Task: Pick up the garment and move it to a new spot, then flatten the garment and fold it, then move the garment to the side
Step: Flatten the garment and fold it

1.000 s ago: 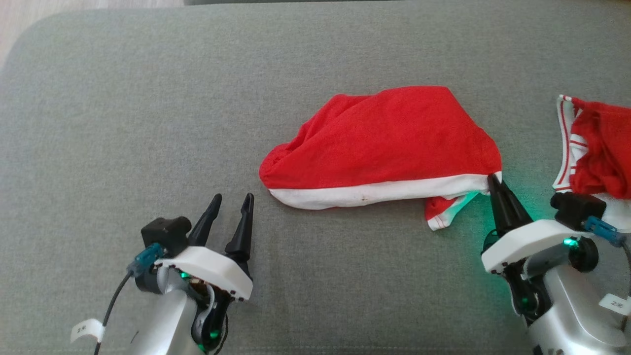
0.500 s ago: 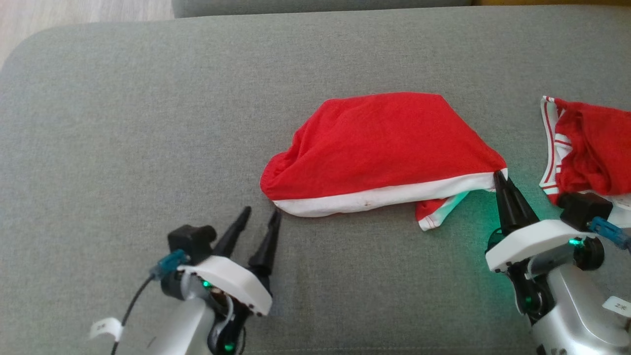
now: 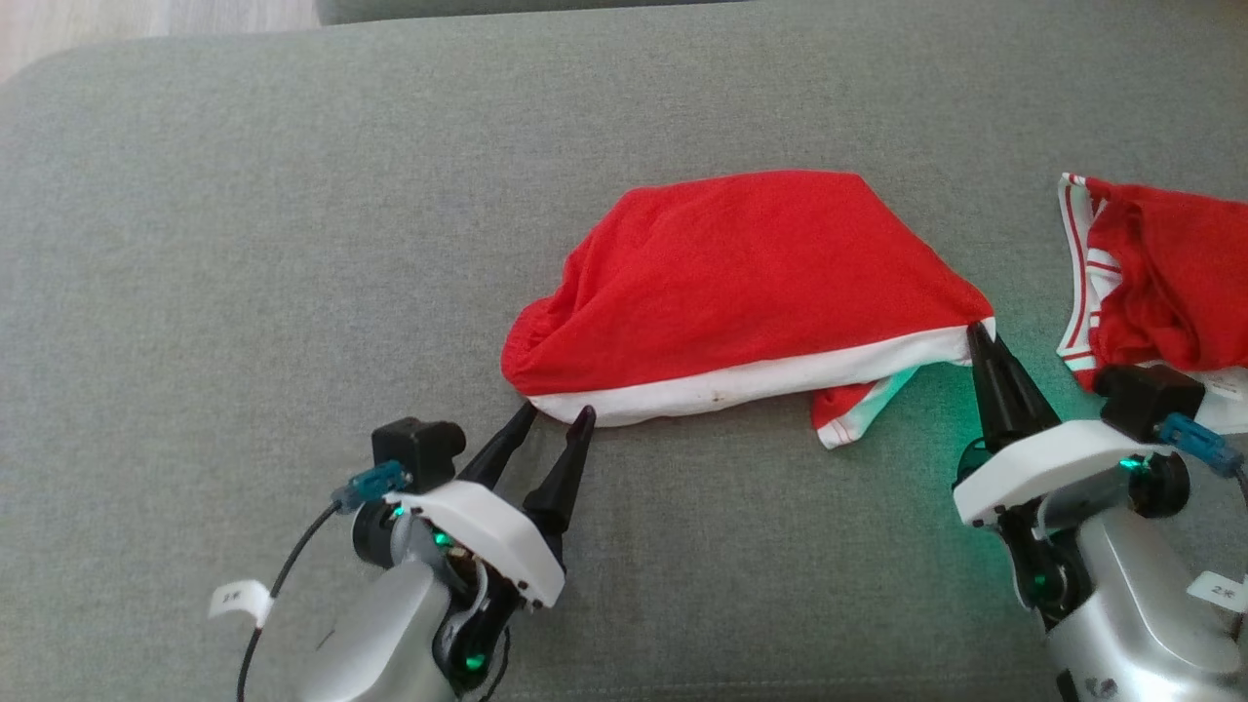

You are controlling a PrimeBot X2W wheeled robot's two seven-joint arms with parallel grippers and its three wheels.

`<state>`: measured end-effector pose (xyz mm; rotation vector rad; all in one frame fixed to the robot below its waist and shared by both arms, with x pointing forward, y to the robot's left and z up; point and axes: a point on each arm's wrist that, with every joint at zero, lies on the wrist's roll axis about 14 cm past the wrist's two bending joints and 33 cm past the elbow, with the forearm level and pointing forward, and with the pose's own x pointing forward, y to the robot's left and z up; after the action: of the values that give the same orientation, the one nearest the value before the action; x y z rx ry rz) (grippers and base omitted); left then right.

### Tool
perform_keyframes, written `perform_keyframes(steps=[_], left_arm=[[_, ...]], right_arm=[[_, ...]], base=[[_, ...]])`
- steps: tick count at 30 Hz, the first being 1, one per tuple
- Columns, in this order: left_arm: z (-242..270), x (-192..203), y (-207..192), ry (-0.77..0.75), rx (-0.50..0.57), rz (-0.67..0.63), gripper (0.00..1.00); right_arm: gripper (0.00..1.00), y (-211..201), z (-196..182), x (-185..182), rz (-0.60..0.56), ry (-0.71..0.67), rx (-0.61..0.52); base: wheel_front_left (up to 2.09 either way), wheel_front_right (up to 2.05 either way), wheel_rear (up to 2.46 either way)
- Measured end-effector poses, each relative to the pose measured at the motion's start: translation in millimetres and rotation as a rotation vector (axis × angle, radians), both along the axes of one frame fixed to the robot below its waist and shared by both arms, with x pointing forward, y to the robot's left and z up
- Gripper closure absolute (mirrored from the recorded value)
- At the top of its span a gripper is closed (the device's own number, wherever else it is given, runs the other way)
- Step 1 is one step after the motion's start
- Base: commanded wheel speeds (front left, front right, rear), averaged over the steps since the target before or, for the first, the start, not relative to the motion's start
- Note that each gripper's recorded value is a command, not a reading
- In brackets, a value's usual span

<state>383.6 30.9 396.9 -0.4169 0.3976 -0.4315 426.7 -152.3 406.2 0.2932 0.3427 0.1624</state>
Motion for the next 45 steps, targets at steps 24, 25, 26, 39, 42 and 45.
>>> perform_keyframes(steps=[24, 25, 26, 39, 42, 45], left_arm=[[46, 28, 18, -0.19, 0.061, 0.011, 1.0], [54, 29, 21, -0.22, 0.073, 0.012, 1.0], [63, 31, 24, -0.249, 0.083, 0.015, 1.0], [217, 28, 33, -0.64, 0.143, 0.051, 1.0], [245, 15, 32, -0.697, 0.153, 0.058, 1.0], [255, 3, 31, -0.702, 0.16, 0.063, 1.0]], right_arm=[[1.0, 5, 42, 11, 0.071, -0.144, -0.107], [1.0, 6, 51, 13, 0.077, -0.173, -0.113], [1.0, 8, 63, 15, 0.083, -0.207, -0.121], [1.0, 9, 234, 9, 0.092, -0.648, -0.238], [1.0, 1, 254, -6, 0.063, -0.686, -0.265], [1.0, -6, 252, -19, 0.038, -0.661, -0.282]], base=[[0.0, 0.0, 0.0], [0.0, 0.0, 0.0], [0.0, 0.0, 0.0], [0.0, 0.0, 0.0], [0.0, 0.0, 0.0], [0.0, 0.0, 0.0]])
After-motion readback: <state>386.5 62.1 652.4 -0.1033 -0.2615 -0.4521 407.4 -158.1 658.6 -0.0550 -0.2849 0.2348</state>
